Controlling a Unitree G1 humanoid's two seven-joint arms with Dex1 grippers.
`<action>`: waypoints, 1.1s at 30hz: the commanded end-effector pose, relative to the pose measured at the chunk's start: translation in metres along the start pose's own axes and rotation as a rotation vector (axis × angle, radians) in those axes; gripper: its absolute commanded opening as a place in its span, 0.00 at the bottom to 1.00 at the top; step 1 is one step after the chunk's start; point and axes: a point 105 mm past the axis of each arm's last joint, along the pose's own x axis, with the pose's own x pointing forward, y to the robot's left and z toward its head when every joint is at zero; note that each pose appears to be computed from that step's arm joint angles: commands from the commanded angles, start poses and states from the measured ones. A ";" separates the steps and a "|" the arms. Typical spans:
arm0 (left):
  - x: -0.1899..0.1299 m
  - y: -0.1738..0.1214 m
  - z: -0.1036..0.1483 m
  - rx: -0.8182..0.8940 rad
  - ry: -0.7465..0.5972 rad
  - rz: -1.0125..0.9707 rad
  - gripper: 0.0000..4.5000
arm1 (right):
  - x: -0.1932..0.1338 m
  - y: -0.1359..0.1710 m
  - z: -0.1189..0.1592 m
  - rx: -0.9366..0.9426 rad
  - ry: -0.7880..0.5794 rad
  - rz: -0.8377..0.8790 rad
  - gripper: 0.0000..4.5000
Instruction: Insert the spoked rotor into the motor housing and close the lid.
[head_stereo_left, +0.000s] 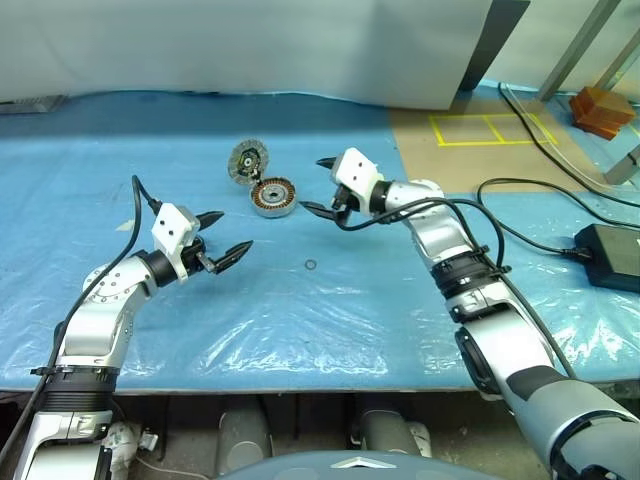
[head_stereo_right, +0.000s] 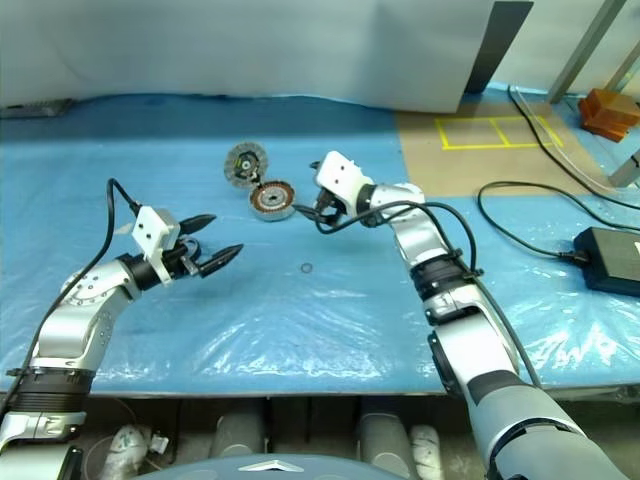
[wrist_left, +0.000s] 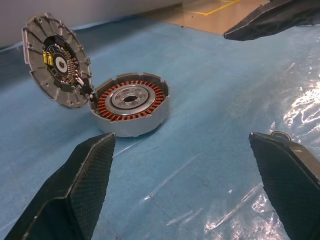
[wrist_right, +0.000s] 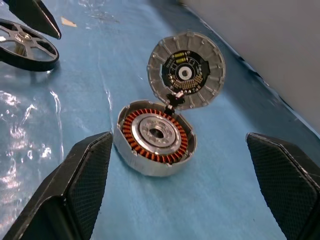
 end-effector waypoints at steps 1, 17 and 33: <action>-0.001 0.004 0.011 0.038 -0.032 0.026 1.00 | 0.010 -0.006 0.020 0.024 -0.058 0.043 0.99; -0.018 0.003 0.002 0.011 -0.031 0.132 1.00 | 0.069 0.002 0.020 0.081 0.194 0.064 0.99; -0.028 -0.010 -0.003 -0.006 -0.023 0.189 1.00 | 0.093 0.038 0.006 -0.029 0.306 0.064 0.99</action>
